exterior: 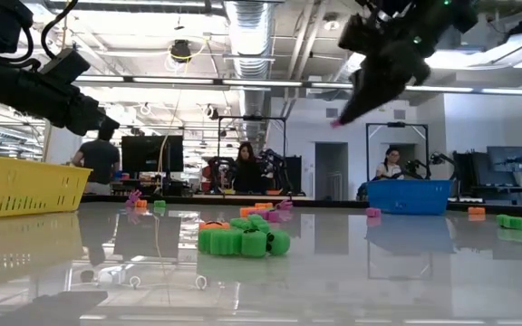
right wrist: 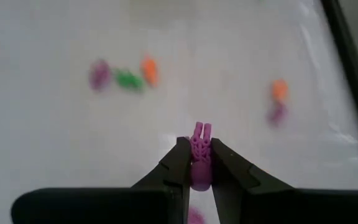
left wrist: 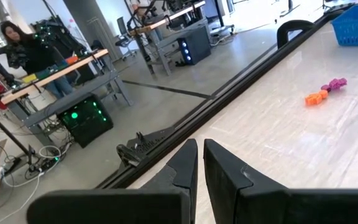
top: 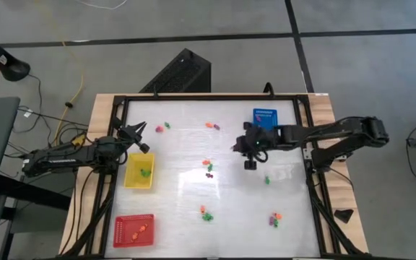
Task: Sort Halloween decoration
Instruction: Put the purple skeleton toy into the blue bin
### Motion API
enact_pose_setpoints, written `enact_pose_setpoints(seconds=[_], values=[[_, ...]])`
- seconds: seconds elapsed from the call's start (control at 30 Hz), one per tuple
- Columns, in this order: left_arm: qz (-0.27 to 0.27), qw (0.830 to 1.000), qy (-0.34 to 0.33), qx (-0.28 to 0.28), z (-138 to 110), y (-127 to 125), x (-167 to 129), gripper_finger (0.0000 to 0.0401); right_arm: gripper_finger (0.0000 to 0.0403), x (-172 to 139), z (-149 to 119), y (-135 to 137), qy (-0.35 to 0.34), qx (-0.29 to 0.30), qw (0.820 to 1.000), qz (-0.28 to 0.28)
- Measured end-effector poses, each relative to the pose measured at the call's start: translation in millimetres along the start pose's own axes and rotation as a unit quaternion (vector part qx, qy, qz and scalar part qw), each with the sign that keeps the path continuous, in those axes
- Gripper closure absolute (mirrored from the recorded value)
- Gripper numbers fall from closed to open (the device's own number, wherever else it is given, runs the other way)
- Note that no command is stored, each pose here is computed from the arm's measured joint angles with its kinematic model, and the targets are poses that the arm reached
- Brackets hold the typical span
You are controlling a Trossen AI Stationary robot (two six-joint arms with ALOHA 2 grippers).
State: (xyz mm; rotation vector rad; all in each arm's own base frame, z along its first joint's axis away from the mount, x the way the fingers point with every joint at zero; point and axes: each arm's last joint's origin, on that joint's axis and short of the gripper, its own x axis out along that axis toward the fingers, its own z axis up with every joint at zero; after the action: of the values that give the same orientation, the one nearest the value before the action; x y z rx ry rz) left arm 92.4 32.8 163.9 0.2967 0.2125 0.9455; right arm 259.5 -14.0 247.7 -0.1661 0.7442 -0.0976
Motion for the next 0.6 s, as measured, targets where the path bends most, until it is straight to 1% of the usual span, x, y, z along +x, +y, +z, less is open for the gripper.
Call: enact_pose_setpoints(seconds=[0.1, 0.2, 0.3, 0.43, 0.5, 0.53, 0.6], values=[[0.0, 1.0, 0.0, 0.0, 0.1, 0.0, 0.0, 0.0383, 0.0327, 15.0, 6.0, 4.1, -0.067, 0.014, 0.996, 0.057], [0.0, 1.0, 0.0, 0.0, 0.0, 0.0, 0.0, 0.0383, 0.0327, 39.7, 18.0, 19.7, -0.144, 0.012, 0.984, 0.109], [0.0, 1.0, 0.0, 0.0, 0.1, 0.1, 0.0, 0.0383, 0.0327, 68.3, 30.2, 46.4, -0.237, -0.005, 0.96, 0.151], [0.0, 1.0, 0.0, 0.0, 0.0, 0.0, 0.0, 0.0383, 0.0327, 103.9, 52.0, 92.4, -0.348, -0.025, 0.919, 0.186], [0.0, 1.0, 0.0, 0.0, 0.0, 0.0, 0.0, 0.0383, 0.0327, 120.5, 67.0, 114.6, -0.382, -0.03, 0.902, 0.2], [0.0, 1.0, 0.0, 0.0, 0.0, 0.0, 0.0, 0.0383, 0.0327, 127.8, 74.0, 124.1, -0.388, -0.034, 0.897, 0.206], [0.0, 1.0, 0.0, 0.0, 0.0, 0.0, 0.0, 0.0383, 0.0327, 140.9, 85.3, 137.8, -0.383, -0.05, 0.898, 0.211]])
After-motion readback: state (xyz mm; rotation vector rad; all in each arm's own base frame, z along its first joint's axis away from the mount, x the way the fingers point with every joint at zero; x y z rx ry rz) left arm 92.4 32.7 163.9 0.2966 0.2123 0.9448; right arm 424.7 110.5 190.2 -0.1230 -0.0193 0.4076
